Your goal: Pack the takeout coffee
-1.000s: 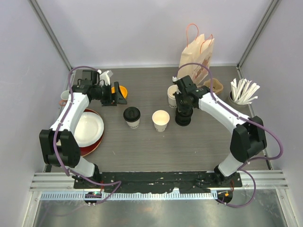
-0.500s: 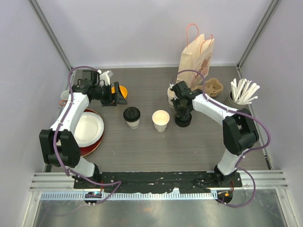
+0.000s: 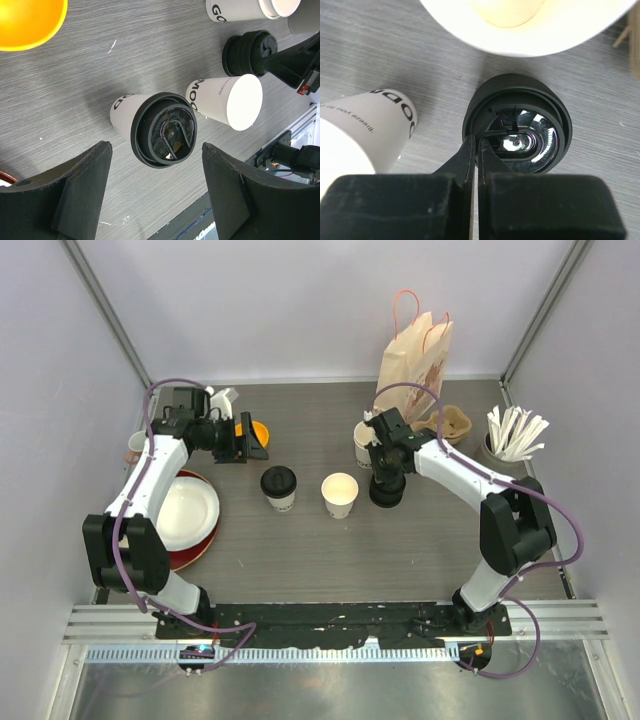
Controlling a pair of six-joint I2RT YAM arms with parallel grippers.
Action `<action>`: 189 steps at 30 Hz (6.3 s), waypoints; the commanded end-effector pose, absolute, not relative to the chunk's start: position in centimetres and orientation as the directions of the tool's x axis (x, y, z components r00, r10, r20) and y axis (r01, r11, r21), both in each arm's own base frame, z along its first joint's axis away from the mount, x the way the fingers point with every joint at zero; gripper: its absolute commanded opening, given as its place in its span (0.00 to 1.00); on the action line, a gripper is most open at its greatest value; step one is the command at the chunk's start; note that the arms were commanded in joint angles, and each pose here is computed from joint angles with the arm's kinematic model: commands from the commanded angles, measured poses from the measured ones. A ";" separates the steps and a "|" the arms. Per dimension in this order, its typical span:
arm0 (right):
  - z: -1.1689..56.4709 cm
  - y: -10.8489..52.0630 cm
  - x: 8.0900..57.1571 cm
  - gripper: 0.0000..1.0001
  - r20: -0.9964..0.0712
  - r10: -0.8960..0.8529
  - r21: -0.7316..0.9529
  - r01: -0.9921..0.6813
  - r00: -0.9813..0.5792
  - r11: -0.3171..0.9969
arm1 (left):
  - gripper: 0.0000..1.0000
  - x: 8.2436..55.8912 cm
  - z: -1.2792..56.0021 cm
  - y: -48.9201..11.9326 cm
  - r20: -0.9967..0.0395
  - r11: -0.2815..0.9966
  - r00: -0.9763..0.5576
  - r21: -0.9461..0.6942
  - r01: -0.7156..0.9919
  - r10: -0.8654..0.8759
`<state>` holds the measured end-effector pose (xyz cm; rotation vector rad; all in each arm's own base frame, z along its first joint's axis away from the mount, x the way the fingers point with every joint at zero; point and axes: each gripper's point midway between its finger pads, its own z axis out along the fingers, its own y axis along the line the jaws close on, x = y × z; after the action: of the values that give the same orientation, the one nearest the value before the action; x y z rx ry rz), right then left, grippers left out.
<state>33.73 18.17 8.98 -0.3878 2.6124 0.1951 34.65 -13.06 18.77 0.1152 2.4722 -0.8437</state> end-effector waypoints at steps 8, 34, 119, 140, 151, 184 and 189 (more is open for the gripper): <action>10.6 17.6 34.1 0.01 -0.536 -0.186 0.096 -0.278 -0.824 0.956 | 0.77 34.7 21.3 -13.8 -0.569 0.780 -0.821 -0.536 0.324 -0.050; 19.0 14.5 32.2 0.01 -0.639 0.021 0.330 -0.249 -0.769 0.911 | 0.61 30.2 25.9 -36.7 -0.733 0.513 -0.655 -0.497 0.700 0.185; 23.7 27.8 31.4 0.01 -0.695 -0.431 0.081 -0.658 -0.576 0.748 | 0.80 35.3 29.5 -23.4 -0.725 0.688 -0.687 -0.476 0.548 0.046; 17.9 30.8 29.3 0.01 -0.500 -0.575 0.116 -0.708 -0.647 0.696 | 0.80 35.4 27.9 -20.3 -0.714 0.724 -0.699 -0.469 0.506 0.026; 16.3 31.0 28.7 0.01 -0.463 -0.599 0.113 -0.714 -0.653 0.691 | 0.80 35.5 27.6 -20.6 -0.704 0.716 -0.710 -0.485 0.502 0.021; 17.6 31.5 27.5 0.01 -0.505 -0.572 0.134 -0.713 -0.646 0.688 | 0.80 35.7 27.8 -20.8 -0.705 0.711 -0.709 -0.488 0.507 0.022; 16.2 31.6 27.2 0.01 -0.476 -0.582 0.146 -0.713 -0.659 0.686 | 0.80 35.7 27.7 -20.8 -0.703 0.709 -0.711 -0.490 0.507 0.023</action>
<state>28.08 30.52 14.82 -0.9890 2.5569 0.3752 35.36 -20.51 26.28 0.3783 2.2816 -0.8924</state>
